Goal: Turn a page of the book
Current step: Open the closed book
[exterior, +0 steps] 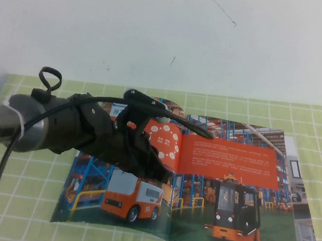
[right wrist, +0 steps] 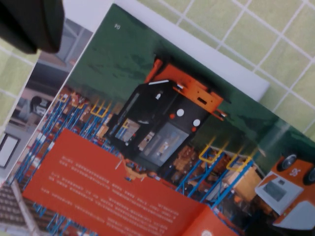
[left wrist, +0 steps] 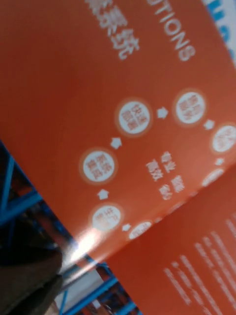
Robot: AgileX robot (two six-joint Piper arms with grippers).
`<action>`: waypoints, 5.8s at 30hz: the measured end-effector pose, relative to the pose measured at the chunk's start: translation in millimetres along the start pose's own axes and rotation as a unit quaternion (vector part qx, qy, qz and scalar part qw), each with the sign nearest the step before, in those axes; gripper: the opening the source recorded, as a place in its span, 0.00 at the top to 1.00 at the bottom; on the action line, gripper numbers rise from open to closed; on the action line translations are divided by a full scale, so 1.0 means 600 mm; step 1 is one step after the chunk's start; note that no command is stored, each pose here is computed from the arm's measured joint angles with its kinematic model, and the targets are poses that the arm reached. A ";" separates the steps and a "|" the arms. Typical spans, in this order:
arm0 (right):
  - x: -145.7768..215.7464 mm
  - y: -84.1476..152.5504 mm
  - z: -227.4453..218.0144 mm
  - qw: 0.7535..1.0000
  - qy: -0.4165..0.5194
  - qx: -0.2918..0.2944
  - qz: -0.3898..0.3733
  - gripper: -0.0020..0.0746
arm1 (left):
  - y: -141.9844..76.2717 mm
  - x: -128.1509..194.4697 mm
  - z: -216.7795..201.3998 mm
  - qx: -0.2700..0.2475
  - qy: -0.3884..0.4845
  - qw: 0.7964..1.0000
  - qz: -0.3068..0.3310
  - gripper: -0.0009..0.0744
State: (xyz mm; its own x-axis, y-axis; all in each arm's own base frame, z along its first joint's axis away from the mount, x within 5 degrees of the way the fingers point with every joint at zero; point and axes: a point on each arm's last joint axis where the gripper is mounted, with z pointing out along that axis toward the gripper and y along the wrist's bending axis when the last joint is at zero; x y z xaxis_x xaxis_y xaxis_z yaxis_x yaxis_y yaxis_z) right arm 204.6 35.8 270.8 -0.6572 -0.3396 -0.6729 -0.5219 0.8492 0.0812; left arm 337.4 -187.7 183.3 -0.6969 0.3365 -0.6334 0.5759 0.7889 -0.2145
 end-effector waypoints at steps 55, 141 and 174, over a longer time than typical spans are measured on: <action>-0.021 -0.027 0.231 0.965 0.202 0.036 0.166 0.46 | 0.015 0.037 0.052 0.001 0.073 0.997 -0.037 0.99; -0.022 -0.032 0.254 0.953 0.171 -0.028 0.248 0.41 | 0.015 0.037 0.052 0.001 0.071 0.997 -0.021 0.99; -0.039 -0.036 0.243 0.963 0.186 -0.029 0.194 0.47 | 0.015 0.037 0.052 0.001 0.071 0.997 -0.020 0.99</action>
State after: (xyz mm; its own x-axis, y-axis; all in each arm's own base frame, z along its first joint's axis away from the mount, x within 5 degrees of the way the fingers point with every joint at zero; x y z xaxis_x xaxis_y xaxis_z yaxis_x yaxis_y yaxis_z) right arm 310.1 84.3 177.6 -0.9524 -0.1326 -0.2744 -0.2208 0.9208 0.3215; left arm 340.6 -189.3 144.1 -0.7731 0.3738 -0.5125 0.5468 0.8021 -0.2399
